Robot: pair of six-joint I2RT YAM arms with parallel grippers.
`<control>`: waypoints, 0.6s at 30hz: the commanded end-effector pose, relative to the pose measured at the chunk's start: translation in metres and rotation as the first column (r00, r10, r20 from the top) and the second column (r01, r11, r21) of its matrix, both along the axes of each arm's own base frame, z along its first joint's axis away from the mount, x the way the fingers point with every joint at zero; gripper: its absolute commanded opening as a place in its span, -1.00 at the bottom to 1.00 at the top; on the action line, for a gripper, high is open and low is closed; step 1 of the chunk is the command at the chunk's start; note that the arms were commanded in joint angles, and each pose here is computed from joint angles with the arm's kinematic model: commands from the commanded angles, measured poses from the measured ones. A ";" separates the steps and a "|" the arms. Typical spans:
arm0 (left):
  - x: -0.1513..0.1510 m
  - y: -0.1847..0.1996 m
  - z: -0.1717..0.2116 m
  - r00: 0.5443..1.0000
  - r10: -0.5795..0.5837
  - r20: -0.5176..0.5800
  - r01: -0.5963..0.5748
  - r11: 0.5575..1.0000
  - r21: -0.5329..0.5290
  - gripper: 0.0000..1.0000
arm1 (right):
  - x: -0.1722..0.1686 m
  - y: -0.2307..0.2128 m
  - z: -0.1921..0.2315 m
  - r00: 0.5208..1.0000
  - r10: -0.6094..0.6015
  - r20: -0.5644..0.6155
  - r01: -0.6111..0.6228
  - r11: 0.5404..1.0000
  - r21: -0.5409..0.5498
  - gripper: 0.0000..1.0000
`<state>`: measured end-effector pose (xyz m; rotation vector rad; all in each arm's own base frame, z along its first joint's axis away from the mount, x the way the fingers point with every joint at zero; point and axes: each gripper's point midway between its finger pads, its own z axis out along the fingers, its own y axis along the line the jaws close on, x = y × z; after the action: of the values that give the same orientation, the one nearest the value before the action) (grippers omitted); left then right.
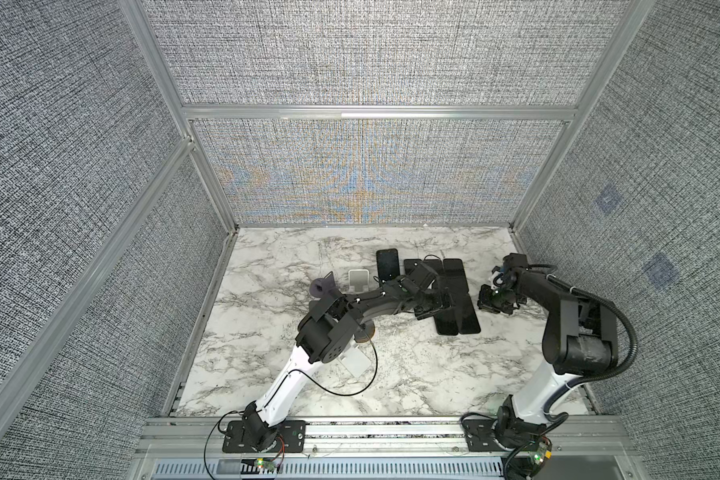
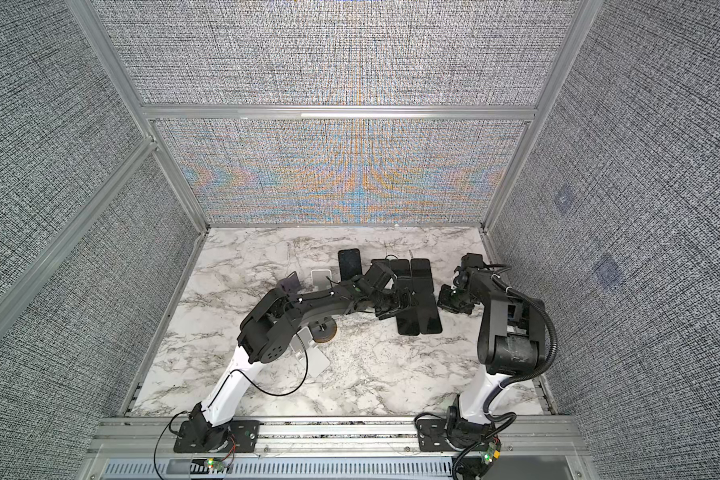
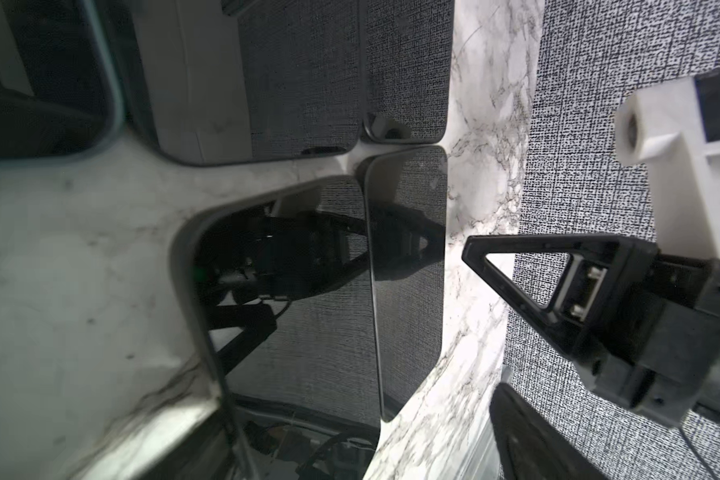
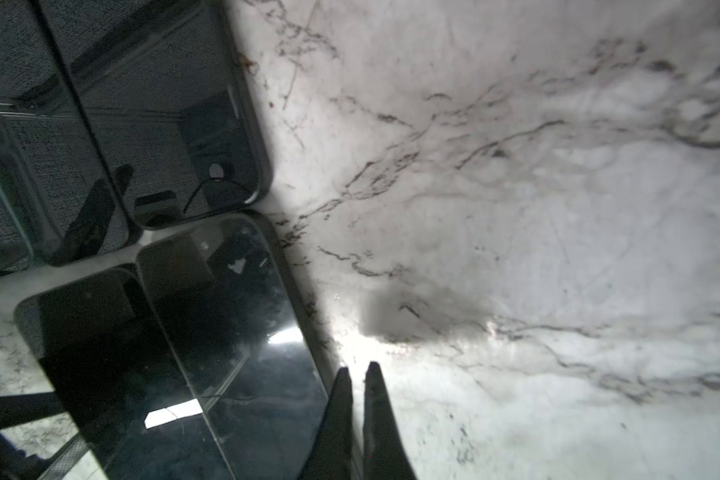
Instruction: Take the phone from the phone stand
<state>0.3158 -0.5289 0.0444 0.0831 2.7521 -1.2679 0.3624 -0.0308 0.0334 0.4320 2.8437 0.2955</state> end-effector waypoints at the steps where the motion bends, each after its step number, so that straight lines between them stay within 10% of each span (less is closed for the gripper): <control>1: -0.005 0.029 -0.033 0.999 0.029 -0.033 -0.023 0.986 0.167 0.81 | -0.001 -0.002 0.002 1.000 -0.009 0.002 0.009 1.000 -0.006 -0.88; 18: -0.008 0.014 -0.034 0.999 0.000 -0.052 0.007 0.991 0.136 0.97 | 0.000 -0.001 0.010 0.999 -0.017 0.051 0.016 1.000 0.011 -0.87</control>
<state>0.3173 -0.5351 0.0472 0.1112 2.7531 -1.2652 0.3605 -0.0309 0.0400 0.4398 2.8075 0.3126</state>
